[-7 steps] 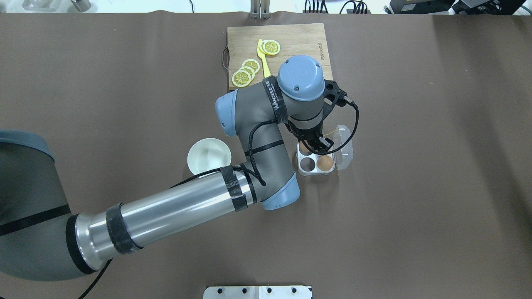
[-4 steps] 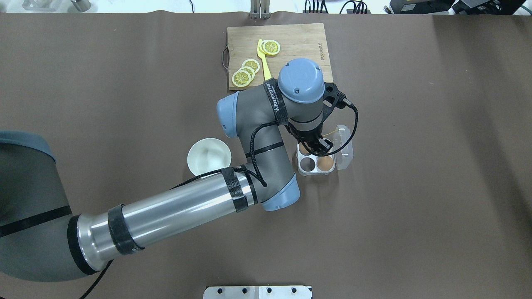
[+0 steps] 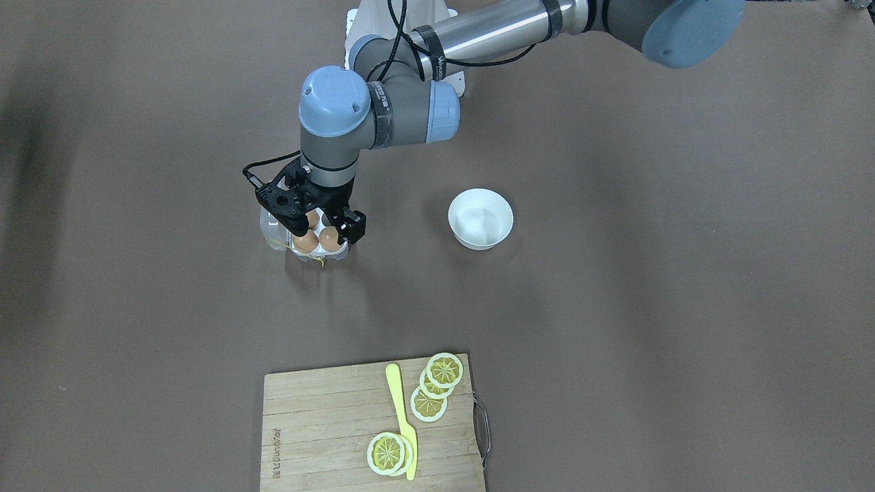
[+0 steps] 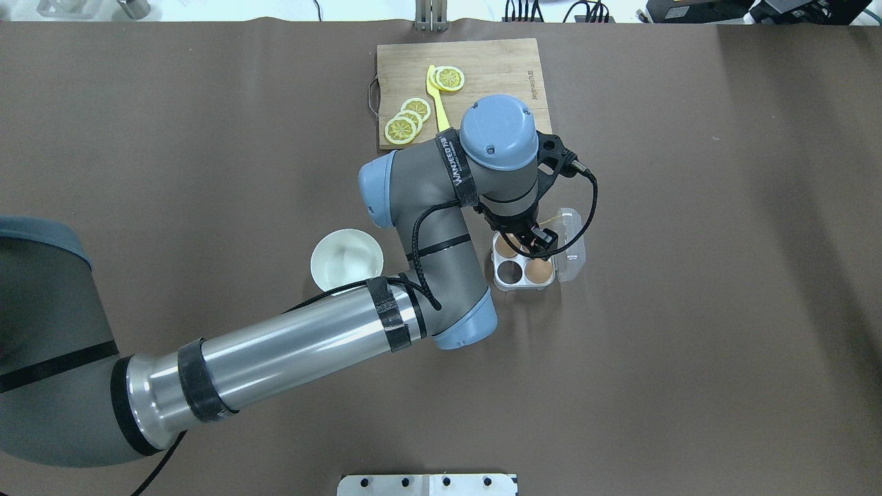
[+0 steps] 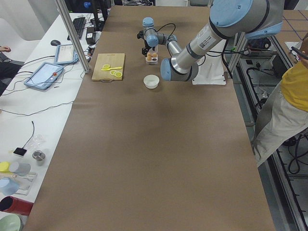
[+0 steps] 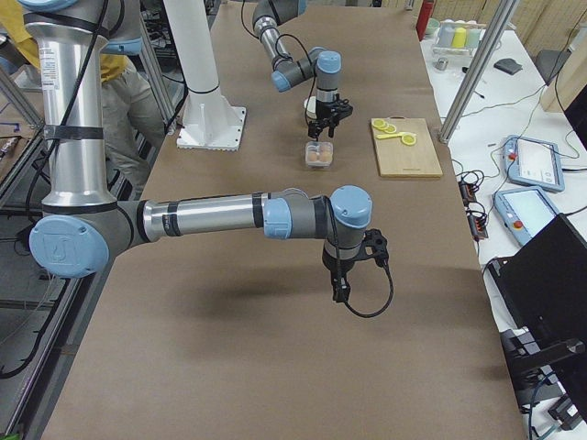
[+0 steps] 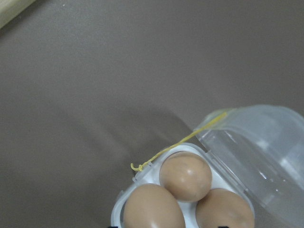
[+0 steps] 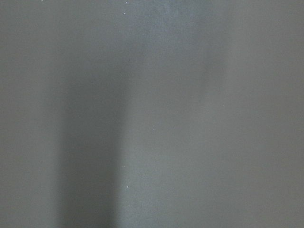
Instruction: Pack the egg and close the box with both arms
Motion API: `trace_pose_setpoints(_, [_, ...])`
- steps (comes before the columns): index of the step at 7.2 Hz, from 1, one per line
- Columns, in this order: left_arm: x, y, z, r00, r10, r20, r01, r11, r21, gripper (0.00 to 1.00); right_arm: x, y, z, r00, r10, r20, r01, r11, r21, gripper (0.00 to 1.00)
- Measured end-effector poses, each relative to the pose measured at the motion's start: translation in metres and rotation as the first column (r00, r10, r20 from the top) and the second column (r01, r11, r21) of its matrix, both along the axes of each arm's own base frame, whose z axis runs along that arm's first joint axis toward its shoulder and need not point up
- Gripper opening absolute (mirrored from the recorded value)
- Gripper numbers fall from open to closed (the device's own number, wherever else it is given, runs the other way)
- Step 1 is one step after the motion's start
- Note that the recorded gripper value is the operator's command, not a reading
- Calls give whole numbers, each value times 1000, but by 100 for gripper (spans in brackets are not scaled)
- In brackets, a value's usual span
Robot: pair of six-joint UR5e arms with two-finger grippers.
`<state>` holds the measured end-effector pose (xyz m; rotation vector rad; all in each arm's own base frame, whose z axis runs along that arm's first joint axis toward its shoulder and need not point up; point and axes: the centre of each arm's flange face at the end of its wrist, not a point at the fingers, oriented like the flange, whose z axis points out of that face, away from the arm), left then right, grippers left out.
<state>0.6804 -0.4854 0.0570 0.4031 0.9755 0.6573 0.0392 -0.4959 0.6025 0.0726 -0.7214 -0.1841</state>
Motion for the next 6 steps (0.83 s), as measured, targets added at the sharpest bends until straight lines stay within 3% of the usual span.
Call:
trace_pose_setpoints(3, [-62,-43,8,1000,-24,0,24,999,-46,98,-1,-2,-3,1000,1,4,-1,1000,2,100])
trace_pose_setpoints(6, [-202,-113,83,998,-56,-23,52,989,-136,98,-3,-6,-8,1000,-4,11,3,1000,11,100])
